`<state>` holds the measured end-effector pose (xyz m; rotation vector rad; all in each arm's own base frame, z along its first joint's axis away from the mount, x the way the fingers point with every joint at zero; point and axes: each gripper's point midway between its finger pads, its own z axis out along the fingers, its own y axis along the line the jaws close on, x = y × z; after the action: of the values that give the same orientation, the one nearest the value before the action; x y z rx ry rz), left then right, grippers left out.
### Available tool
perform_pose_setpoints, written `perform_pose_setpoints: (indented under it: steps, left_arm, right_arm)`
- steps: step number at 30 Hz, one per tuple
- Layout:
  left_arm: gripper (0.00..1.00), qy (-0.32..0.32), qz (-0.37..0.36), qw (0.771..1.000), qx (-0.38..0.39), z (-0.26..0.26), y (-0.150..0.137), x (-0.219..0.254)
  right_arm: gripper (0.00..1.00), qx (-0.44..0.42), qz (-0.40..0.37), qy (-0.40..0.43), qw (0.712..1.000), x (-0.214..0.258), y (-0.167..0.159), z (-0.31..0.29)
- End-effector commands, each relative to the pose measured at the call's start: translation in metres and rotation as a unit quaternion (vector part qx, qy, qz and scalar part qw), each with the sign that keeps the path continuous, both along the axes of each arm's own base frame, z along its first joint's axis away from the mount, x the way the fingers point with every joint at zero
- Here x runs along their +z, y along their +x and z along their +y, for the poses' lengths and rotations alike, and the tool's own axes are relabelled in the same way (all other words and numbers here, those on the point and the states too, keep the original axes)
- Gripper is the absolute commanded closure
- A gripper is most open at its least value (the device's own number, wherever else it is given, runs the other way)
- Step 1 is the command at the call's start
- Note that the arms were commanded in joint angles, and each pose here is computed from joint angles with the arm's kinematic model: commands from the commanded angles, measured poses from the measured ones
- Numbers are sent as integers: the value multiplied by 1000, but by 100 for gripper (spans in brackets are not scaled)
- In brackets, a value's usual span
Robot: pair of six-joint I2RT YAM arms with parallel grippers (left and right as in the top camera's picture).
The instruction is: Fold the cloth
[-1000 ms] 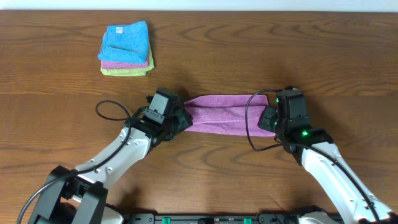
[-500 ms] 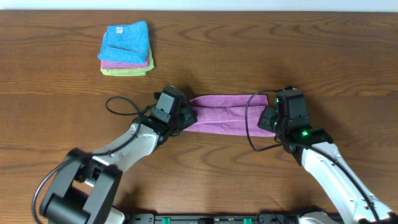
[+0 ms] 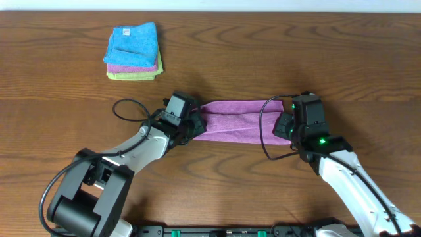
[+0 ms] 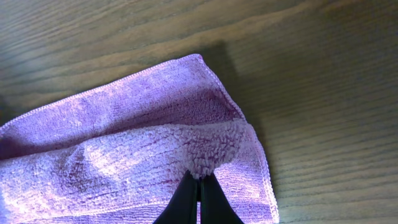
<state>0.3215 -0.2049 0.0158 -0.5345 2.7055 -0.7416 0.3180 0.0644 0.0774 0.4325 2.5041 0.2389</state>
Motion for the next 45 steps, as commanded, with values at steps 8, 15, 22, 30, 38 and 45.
perform_pose_setpoints:
  steps: [8,15,22,30,38,45]
  left_arm:
    - [76,9,-12,1000,-4,-1,5,6]
    - [92,5,-10,1000,2,-1,5,6]
    - [94,-3,-8,1000,3,-2,6,8]
    - [94,-41,0,999,-2,-5,12,31]
    - [94,-53,8,998,20,-7,14,34]
    - [94,-42,-4,999,34,-2,20,34]
  right_arm:
    - [99,7,-11,-3,1000,7,3,2]
    - [98,7,-11,-3,1000,7,3,2]
    - [98,7,-10,-3,1000,7,3,2]
    - [99,7,-5,-4,1000,6,1,2]
    - [98,9,1,-17,1000,-5,6,0]
    - [98,14,2,-21,1000,-18,16,2]
